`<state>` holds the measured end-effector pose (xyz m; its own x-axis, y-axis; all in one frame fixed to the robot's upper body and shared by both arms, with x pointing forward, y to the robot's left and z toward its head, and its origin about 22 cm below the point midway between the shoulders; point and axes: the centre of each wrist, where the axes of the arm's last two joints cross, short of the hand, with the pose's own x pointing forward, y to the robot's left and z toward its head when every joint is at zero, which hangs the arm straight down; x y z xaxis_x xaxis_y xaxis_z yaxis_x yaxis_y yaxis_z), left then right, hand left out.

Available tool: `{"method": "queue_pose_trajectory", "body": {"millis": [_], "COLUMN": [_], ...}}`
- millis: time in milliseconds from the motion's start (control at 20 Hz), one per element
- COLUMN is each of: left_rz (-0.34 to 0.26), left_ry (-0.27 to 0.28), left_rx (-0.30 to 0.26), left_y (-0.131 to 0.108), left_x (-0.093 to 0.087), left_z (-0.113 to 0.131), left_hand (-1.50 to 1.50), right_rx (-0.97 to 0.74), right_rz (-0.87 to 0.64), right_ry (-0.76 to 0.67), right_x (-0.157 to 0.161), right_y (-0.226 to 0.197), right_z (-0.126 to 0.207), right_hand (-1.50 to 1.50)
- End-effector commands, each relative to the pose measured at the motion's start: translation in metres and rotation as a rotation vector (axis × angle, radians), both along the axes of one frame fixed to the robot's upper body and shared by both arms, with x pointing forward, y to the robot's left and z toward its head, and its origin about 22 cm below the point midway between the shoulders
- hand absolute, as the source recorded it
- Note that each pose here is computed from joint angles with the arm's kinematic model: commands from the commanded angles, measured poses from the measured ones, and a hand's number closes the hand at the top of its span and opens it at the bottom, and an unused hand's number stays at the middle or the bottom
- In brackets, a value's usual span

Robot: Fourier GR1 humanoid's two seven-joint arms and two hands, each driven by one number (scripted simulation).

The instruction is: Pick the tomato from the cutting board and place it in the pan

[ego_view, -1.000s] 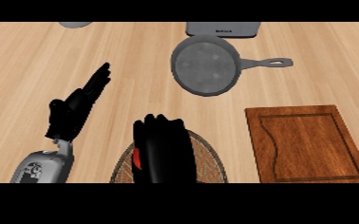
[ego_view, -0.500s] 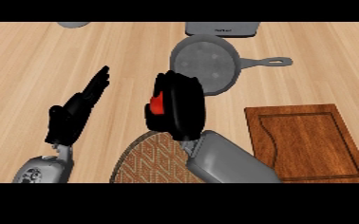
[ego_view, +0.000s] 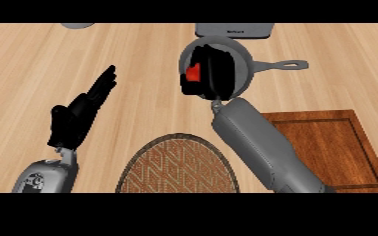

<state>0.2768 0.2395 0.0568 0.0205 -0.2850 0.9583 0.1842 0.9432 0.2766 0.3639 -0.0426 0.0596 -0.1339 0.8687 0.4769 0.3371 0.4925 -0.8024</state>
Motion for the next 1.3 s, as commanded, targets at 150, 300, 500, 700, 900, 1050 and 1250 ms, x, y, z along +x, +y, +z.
{"method": "queue_pose_trajectory", "body": {"millis": [150,300,500,700,900,1050,1250], "left_rz": [-0.003,-0.012,-0.026,-0.024,-0.053,-0.065,-0.054], "left_ry": [0.001,0.007,-0.008,-0.008,-0.036,-0.032,-0.028], "left_rx": [-0.007,-0.002,-0.011,-0.011,-0.004,-0.011,-0.002], "left_y": [-0.007,0.005,-0.002,-0.001,-0.012,-0.017,-0.001], "left_x": [0.009,-0.005,-0.002,0.000,0.007,0.010,0.009], "left_z": [-0.001,-0.008,0.000,-0.004,-0.005,0.001,0.000], "left_hand": [0.00,0.00,0.00,0.00,0.00,0.00,0.00], "right_rx": [0.006,0.011,0.012,0.049,0.052,0.083,0.259], "right_rz": [-0.031,-0.021,-0.038,-0.221,-0.138,-0.128,-0.082], "right_ry": [-0.037,-0.025,-0.007,0.233,0.339,0.311,0.217], "right_x": [0.035,0.054,0.063,0.070,0.076,0.071,0.073], "right_y": [-0.041,-0.042,-0.062,-0.088,-0.102,-0.105,-0.110], "right_z": [-0.031,-0.009,-0.018,-0.022,-0.018,-0.032,-0.024], "right_hand": [1.50,1.50,1.50,1.50,-1.50,-1.50,-1.50]}}
